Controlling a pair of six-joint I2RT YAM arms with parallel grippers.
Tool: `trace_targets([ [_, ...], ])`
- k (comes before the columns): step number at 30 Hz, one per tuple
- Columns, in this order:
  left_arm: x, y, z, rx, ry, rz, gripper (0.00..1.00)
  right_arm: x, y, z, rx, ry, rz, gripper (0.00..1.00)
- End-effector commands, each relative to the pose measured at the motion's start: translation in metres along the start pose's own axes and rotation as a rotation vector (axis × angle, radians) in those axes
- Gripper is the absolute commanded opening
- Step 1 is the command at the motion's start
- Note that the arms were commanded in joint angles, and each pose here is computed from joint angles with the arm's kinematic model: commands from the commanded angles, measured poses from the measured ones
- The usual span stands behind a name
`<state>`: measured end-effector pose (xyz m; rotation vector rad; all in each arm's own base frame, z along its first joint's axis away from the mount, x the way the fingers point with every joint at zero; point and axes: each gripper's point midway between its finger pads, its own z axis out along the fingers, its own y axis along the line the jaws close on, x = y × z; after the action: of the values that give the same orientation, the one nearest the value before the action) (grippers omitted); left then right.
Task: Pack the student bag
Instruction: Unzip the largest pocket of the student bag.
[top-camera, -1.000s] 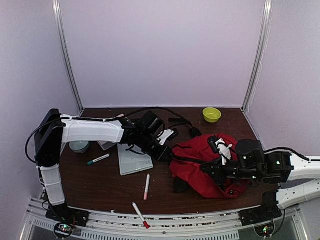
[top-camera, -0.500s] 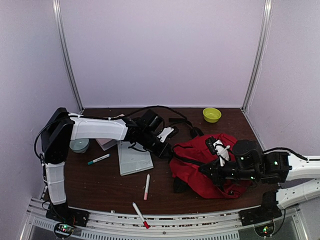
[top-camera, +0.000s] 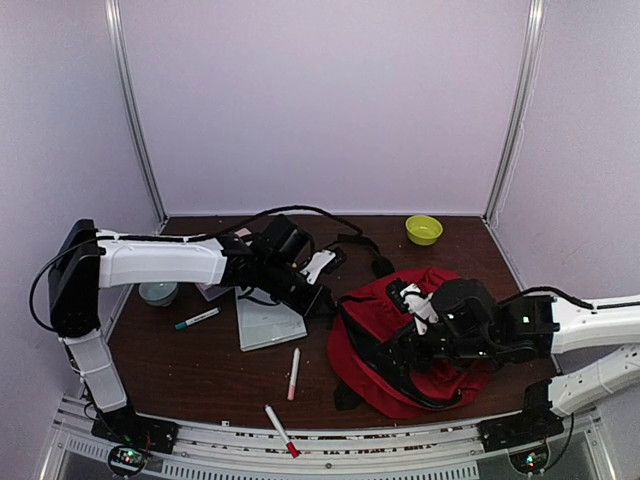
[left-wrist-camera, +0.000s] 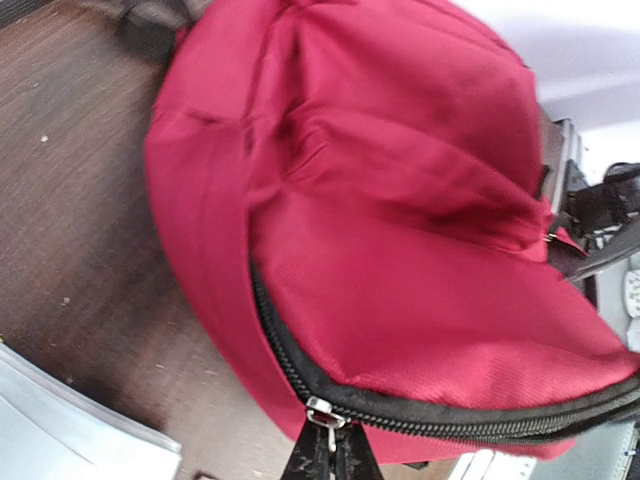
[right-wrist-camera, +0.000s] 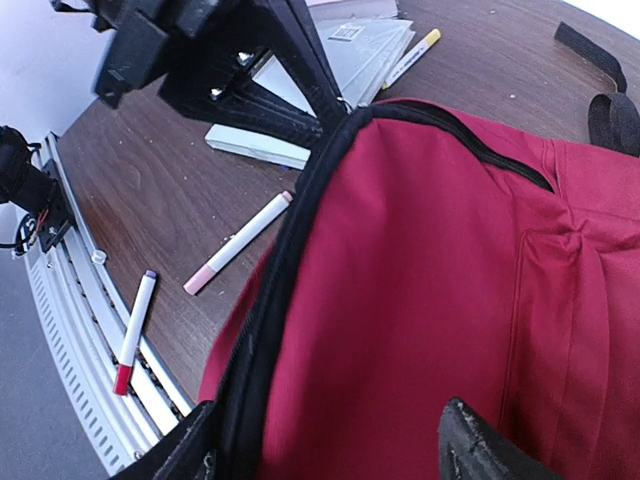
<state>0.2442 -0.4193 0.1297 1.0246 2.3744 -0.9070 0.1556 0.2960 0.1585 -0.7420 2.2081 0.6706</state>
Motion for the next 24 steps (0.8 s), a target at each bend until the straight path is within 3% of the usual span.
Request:
trace_targets([
  [1,-0.008,-0.02,-0.011,0.024,-0.054,-0.009,0.0,-0.01,0.019,0.012,0.001,0.025,-0.055,0.74],
  [5,-0.007,-0.02,-0.01,0.015,-0.053,-0.02,0.0,-0.017,0.046,0.021,-0.056,0.023,-0.076,0.73],
  [7,-0.008,-0.021,-0.011,0.016,-0.055,-0.019,0.0,-0.019,0.051,0.025,-0.051,0.029,-0.076,0.67],
  [13,-0.009,-0.022,-0.014,0.016,-0.062,-0.004,0.0,-0.011,0.053,0.034,-0.008,0.057,-0.089,0.33],
  [15,-0.008,-0.022,-0.014,0.014,-0.061,0.001,0.0,-0.008,0.049,0.036,0.019,0.072,-0.1,0.27],
  [19,-0.008,-0.022,-0.014,0.017,-0.061,0.002,0.0,0.0,0.036,0.036,0.109,0.11,-0.125,0.27],
  [23,-0.006,-0.023,-0.015,0.018,-0.063,0.003,0.0,0.001,0.026,0.034,0.179,0.122,-0.144,0.5],
  [24,-0.006,-0.022,-0.016,0.017,-0.064,0.004,0.0,0.0,0.024,0.033,0.195,0.124,-0.148,0.51],
])
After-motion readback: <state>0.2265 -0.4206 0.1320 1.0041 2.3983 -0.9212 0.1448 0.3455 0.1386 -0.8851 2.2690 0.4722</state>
